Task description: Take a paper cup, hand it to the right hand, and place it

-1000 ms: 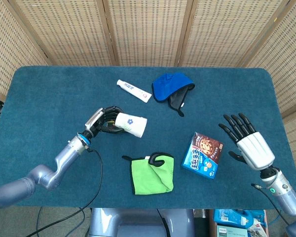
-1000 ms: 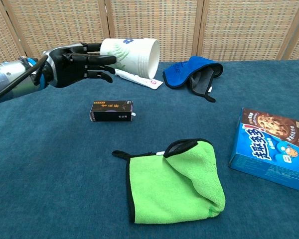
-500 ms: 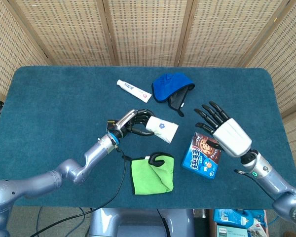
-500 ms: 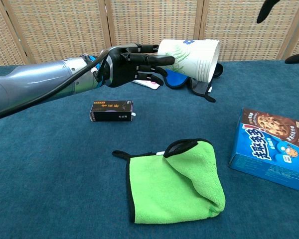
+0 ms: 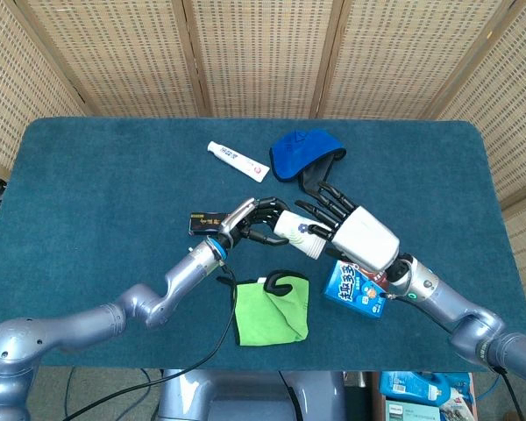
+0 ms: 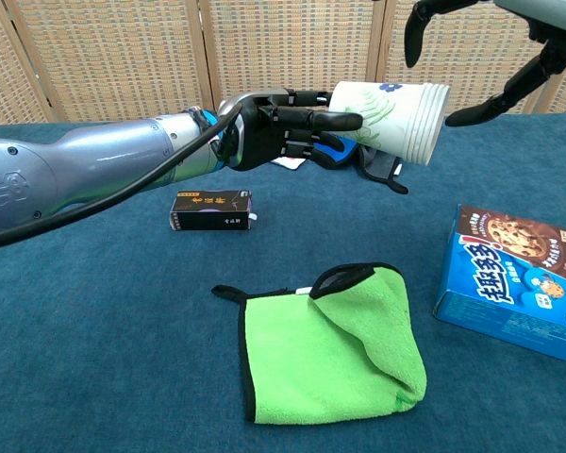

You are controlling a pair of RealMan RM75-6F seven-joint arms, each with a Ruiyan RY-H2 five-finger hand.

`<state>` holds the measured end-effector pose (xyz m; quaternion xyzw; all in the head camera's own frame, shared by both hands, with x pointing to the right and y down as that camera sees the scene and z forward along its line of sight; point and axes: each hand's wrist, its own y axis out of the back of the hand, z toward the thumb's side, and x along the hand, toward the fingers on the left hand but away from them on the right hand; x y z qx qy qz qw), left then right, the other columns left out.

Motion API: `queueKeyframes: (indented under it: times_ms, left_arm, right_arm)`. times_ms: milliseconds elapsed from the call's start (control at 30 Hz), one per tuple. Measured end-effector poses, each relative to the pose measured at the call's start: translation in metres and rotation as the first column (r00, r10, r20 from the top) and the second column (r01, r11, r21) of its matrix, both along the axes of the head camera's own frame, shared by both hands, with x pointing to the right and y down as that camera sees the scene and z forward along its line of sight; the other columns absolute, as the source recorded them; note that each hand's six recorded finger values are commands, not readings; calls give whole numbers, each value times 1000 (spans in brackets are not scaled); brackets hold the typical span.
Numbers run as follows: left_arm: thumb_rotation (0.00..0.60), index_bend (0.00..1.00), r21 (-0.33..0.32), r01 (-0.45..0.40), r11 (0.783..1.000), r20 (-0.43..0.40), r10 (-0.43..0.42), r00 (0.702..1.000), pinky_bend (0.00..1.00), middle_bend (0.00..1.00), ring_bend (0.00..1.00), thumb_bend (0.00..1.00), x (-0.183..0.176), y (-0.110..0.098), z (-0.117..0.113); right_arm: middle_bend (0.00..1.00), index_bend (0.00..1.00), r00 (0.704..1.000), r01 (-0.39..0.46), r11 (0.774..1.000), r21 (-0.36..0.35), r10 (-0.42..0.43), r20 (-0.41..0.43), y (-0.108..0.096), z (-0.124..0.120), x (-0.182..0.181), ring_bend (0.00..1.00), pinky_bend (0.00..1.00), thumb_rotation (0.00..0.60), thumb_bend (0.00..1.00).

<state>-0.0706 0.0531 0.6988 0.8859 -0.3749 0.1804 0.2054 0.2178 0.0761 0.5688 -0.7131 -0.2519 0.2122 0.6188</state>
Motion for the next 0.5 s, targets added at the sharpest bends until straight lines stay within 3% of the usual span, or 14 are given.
queueKeyframes:
  times_ms: [500]
  left_arm:
    - [600, 531, -18, 3, 1000, -1, -3, 1000, 475, 505, 485, 128, 0, 4, 6]
  right_arm:
    - [269, 556, 1000, -5, 1000, 18, 4, 25, -2, 7, 0, 100, 39, 600, 332]
